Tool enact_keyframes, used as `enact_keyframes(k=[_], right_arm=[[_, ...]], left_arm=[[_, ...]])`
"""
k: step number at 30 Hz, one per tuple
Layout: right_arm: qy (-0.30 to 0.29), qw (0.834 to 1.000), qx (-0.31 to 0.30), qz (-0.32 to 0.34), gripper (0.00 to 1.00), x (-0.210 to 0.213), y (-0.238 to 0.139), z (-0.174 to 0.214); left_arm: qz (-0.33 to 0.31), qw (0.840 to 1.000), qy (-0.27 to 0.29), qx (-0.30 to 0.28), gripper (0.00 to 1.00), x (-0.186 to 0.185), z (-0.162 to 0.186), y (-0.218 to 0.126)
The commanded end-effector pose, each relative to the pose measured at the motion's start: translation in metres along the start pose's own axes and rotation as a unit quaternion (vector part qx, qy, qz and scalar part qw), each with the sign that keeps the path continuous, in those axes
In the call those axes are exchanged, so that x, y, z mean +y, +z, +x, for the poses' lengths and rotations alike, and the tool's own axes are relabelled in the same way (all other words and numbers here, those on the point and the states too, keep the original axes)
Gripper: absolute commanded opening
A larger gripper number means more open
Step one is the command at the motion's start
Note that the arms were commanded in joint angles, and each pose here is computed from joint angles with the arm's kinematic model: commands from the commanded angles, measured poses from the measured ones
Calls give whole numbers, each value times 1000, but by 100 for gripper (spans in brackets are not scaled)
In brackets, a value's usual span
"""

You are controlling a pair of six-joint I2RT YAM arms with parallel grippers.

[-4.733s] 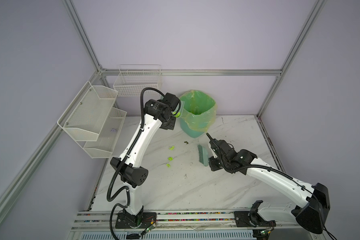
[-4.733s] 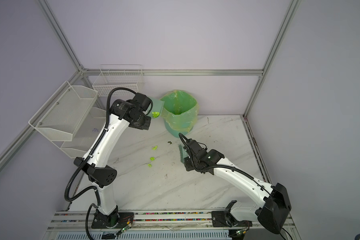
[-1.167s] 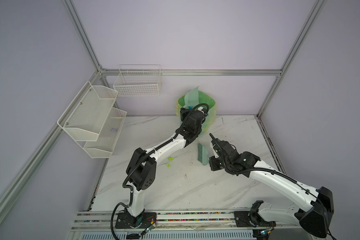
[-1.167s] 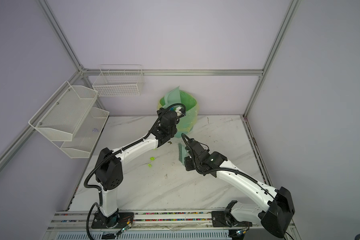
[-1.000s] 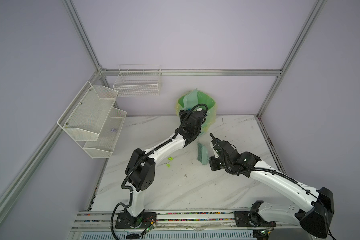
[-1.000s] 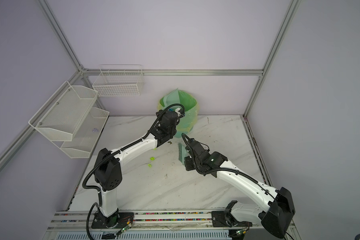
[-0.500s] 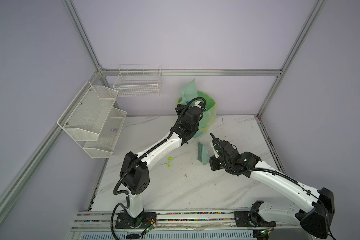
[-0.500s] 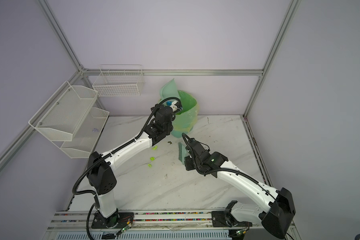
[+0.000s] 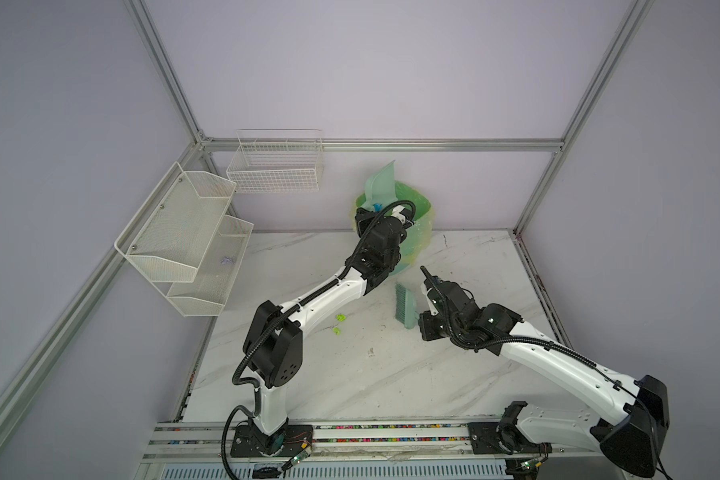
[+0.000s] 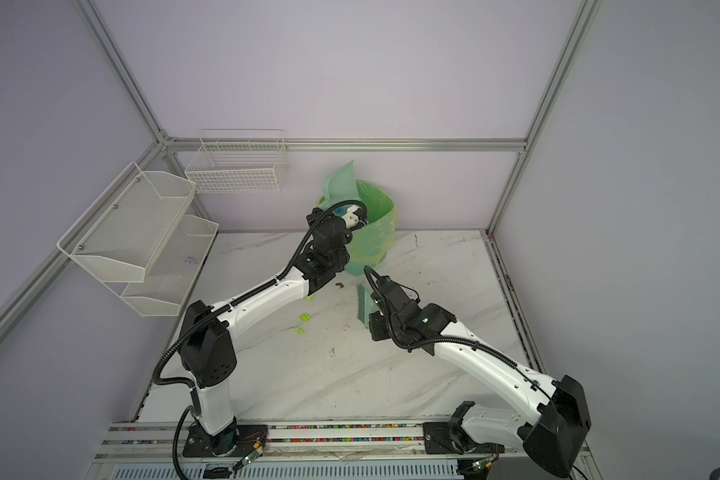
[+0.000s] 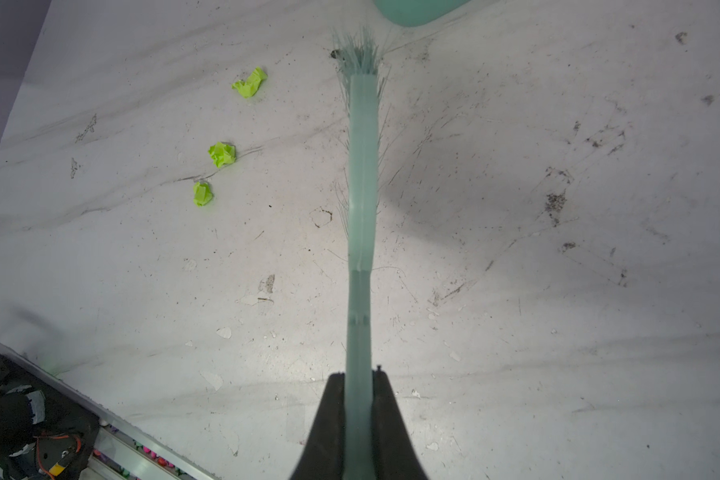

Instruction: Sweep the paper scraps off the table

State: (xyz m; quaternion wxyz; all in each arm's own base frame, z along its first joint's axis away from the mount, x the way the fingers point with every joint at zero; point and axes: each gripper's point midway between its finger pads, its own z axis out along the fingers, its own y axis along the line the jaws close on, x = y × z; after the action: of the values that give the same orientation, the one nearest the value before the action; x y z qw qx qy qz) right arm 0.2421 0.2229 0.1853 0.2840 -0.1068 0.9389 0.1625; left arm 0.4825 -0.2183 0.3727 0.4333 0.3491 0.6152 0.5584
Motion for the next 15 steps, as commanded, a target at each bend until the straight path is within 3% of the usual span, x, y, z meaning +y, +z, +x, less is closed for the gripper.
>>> enact_keyframes(k=[1,7,12,15], right_arm=[[13,999,-31,-7,0,3,-8,-14],[19,999,-39,-6,0,1,-15,-16],[30,998,-56,-7,0,-1,-27,-21],[34,996,-76,-8,0,-2,-44,-29]], left_arm=[[-12,1000,-13,3,0,4,3,-4],[-19,998,-67,9,0,43,8,-7],[24,992,-127,7,0,48,20,-3],[37,990,-134,14,0,42,26,0]])
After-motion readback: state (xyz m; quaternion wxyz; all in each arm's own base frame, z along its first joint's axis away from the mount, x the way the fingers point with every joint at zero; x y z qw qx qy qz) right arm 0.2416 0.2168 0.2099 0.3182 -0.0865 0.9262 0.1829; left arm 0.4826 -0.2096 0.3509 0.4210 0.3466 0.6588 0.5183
